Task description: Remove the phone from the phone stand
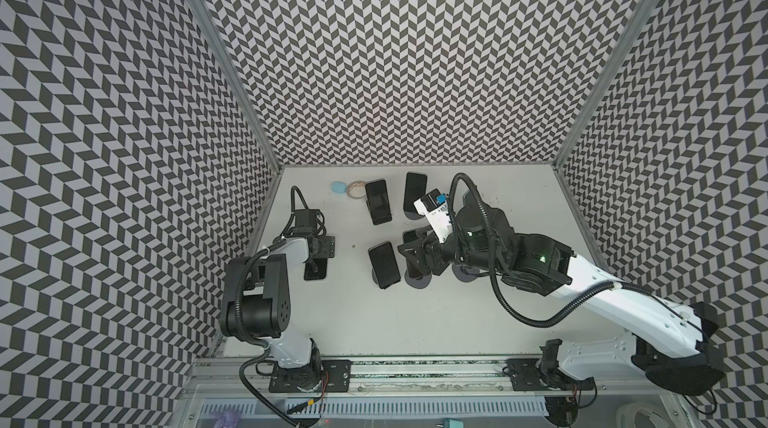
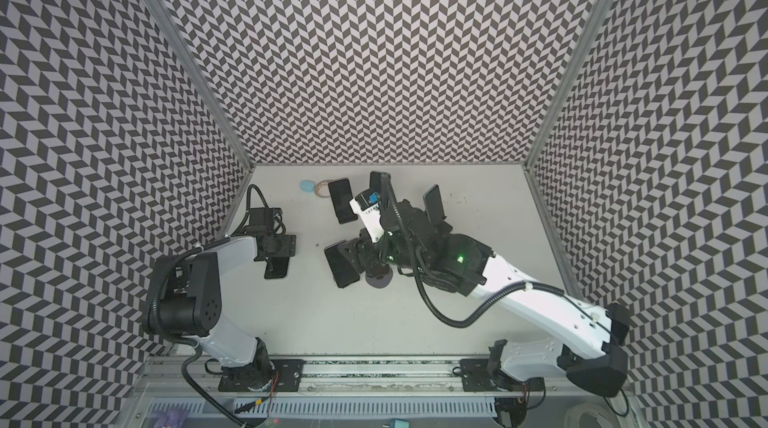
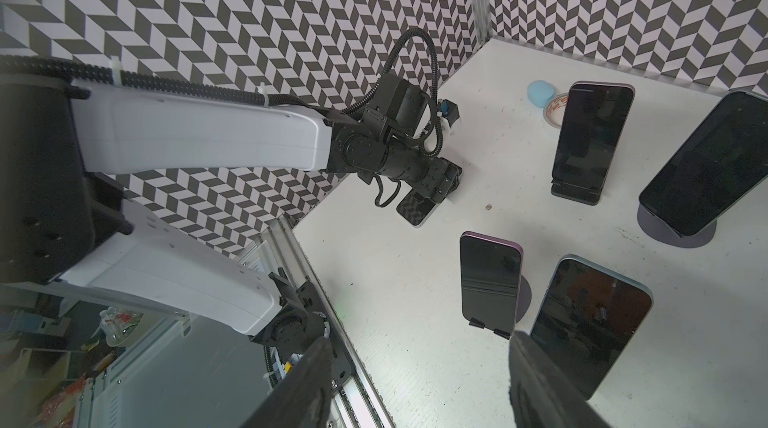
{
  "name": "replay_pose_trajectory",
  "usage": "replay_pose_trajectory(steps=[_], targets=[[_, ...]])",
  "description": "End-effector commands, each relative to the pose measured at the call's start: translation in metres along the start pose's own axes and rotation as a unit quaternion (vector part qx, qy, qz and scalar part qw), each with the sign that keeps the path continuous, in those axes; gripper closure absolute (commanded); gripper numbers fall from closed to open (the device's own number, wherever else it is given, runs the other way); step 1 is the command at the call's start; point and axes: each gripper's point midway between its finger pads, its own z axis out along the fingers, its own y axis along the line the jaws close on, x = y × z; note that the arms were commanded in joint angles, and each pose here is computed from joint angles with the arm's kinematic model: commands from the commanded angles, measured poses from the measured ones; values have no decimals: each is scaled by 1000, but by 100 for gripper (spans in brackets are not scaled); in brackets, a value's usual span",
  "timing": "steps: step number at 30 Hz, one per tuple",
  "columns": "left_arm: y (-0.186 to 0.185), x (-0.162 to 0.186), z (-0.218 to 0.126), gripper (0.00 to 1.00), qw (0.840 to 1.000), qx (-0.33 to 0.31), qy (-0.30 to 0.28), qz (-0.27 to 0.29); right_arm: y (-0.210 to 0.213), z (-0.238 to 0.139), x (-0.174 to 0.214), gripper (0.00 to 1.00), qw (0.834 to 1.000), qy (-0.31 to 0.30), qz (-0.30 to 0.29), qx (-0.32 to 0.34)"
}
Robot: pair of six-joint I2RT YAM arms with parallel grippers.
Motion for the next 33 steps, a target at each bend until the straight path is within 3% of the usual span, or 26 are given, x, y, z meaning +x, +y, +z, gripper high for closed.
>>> replay_pose_trajectory(steps=[1, 9, 17, 26, 33], targets=[[0, 2, -3, 16, 1000, 7, 8, -10, 8, -5, -21, 34, 999, -33, 5, -6], [9, -51, -46, 15, 996, 2, -75, -37, 1, -12, -30, 33, 999, -39, 7, 20], [13, -112, -126, 15, 980, -2, -185, -71, -20, -34, -40, 31, 994, -66, 25, 80], [-46, -165, -255, 14, 935, 57, -345, -56, -33, -55, -47, 31, 989, -80, 36, 121], [-96, -159, -337, 14, 899, 131, -416, -25, -48, -59, -45, 31, 979, -76, 84, 167]])
